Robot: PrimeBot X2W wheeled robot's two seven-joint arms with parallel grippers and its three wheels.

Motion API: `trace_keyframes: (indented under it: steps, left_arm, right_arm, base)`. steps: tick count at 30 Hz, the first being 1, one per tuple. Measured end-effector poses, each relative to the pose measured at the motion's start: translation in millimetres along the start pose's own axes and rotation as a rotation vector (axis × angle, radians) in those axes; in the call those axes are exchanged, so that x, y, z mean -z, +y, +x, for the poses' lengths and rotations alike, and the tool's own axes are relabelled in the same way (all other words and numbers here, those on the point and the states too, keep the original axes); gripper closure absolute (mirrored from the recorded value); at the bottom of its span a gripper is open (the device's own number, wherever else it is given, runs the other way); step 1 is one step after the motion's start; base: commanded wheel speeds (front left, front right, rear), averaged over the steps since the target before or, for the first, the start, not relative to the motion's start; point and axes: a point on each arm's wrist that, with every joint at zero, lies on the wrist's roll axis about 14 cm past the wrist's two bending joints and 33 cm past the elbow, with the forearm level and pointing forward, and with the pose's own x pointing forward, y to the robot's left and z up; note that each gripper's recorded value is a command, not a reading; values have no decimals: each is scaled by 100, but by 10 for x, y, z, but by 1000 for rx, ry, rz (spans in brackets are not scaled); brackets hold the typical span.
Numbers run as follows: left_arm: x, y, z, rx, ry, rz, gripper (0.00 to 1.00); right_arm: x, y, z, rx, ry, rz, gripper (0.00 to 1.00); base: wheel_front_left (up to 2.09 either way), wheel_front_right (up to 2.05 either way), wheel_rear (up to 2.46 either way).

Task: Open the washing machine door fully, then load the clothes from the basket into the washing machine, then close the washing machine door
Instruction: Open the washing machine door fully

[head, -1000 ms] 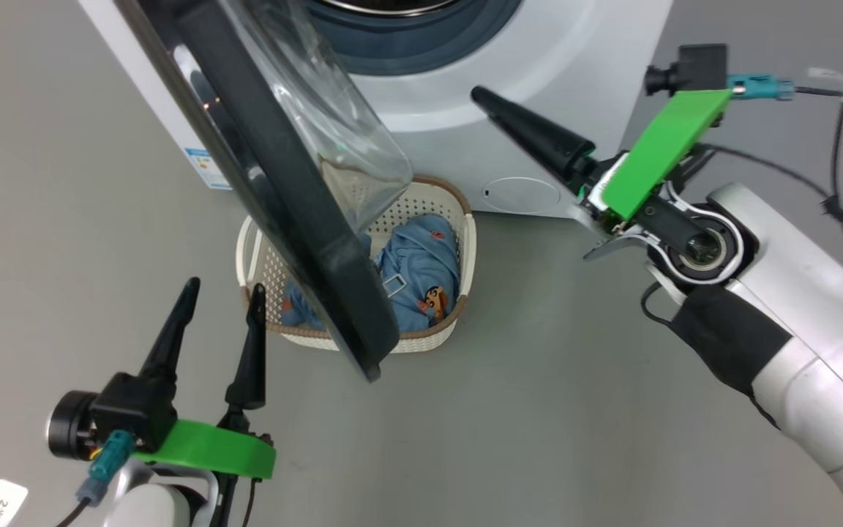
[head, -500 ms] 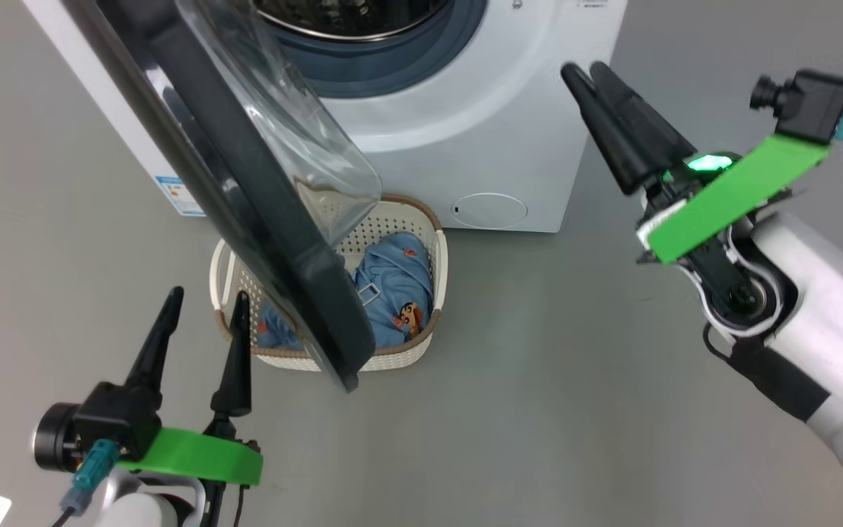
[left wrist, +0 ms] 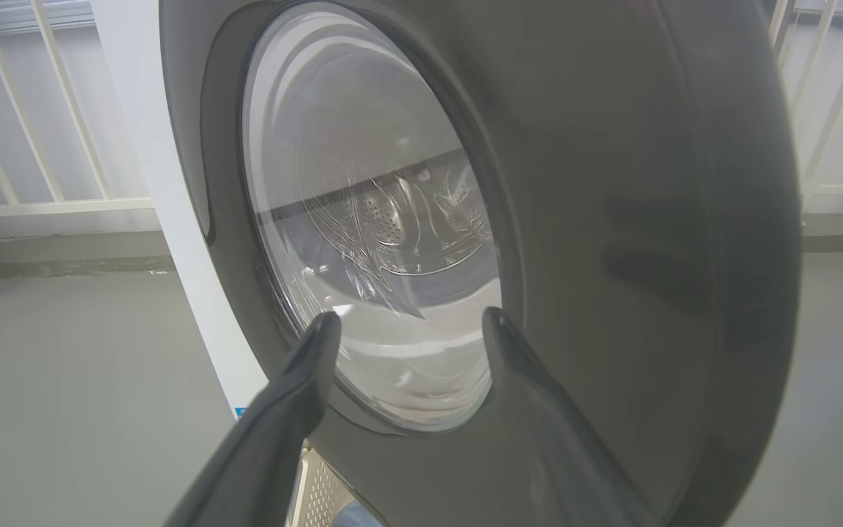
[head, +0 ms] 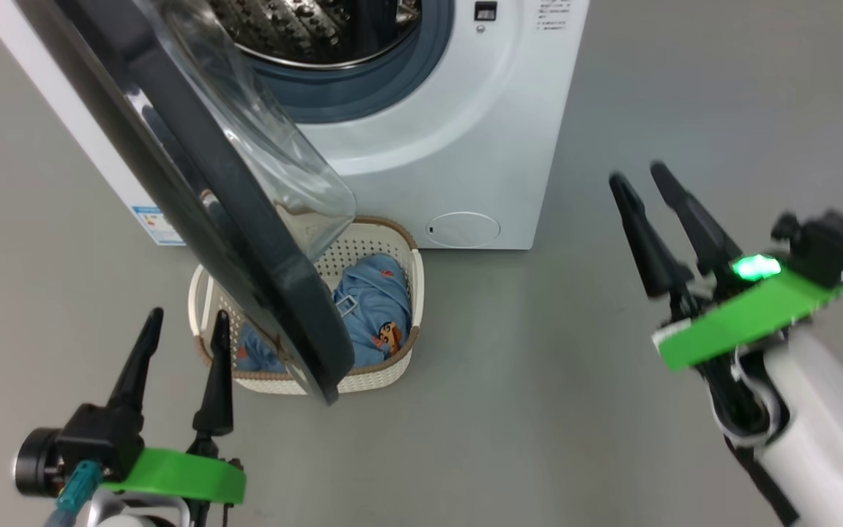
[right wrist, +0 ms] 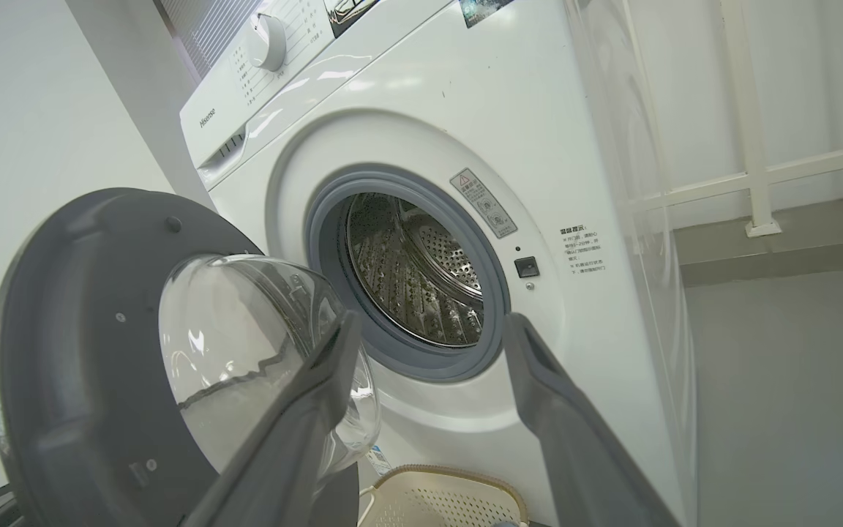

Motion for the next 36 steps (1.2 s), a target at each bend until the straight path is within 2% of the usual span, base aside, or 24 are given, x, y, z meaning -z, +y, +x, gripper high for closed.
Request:
trace_keyframes:
  steps: [8,14,28,36]
  left_arm:
    - [24,24,-84,-8,10,2,0]
    - [38,15,-136,-6,16,-1,0]
    - [31,-17,-177,0,13,-4,0]
    - [23,-4,-246,-13,14,-2,0]
  right_arm:
    - [-95,-270,-534,153,-63,-122,0]
    - [-130,-441,-949,277,-84,-170,0]
    - [-56,-579,-1507,421,-48,-232,0]
    - [3,-567,-1677,442,-9,-281,0]
  base:
    - [0,0,0]
    - [0,0,0]
    - [0,0,0]
    - [0,0,0]
